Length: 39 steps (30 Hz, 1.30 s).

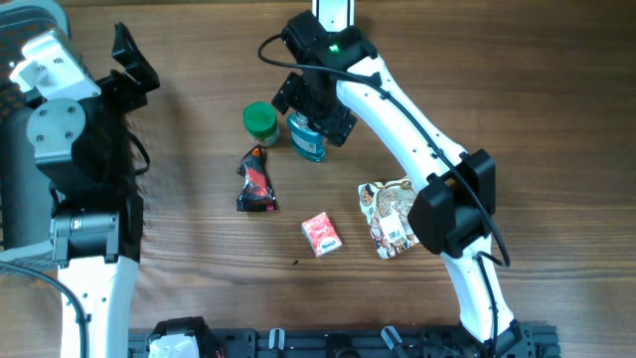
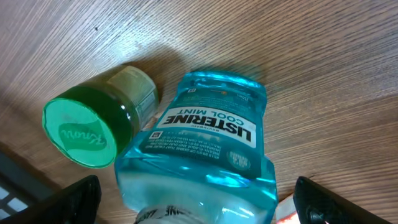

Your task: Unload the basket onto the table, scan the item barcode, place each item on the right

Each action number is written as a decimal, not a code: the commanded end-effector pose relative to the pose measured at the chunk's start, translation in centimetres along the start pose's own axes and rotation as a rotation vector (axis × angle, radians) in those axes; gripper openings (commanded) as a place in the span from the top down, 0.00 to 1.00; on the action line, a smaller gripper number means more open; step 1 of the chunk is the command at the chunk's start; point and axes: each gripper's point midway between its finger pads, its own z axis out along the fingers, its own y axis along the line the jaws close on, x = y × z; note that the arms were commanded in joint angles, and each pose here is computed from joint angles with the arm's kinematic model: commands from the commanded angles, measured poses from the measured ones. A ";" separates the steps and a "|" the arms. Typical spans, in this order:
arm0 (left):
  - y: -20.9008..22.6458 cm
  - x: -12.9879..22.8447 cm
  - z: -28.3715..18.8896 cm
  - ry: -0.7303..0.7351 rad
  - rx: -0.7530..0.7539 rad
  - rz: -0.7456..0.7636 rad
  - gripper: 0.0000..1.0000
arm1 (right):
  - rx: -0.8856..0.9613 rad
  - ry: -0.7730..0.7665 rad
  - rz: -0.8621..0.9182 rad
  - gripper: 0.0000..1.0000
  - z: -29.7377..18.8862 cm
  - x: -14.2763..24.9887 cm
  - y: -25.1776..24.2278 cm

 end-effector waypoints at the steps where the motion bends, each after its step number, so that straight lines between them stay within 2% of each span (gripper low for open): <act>1: 0.0 -0.4 0.0 -0.013 -0.004 0.010 0.00 | -0.002 -0.005 -0.041 0.01 0.6 0.2 0.6; 17: 0.0 0.4 0.7 0.008 -0.009 0.014 0.00 | 0.060 0.024 -0.090 0.01 3.0 0.6 -0.3; 19: 0.0 0.4 0.7 0.008 -0.009 0.014 0.00 | 0.064 0.018 -0.094 0.08 3.0 0.5 -0.4; 29: 0.0 0.4 0.7 0.008 -0.009 0.014 0.00 | 0.084 -0.007 -0.127 0.25 3.0 0.1 -0.7; 39: 0.0 0.4 0.7 0.007 -0.009 0.014 0.00 | 0.237 -0.033 -0.171 0.25 2.5 -0.2 -4.0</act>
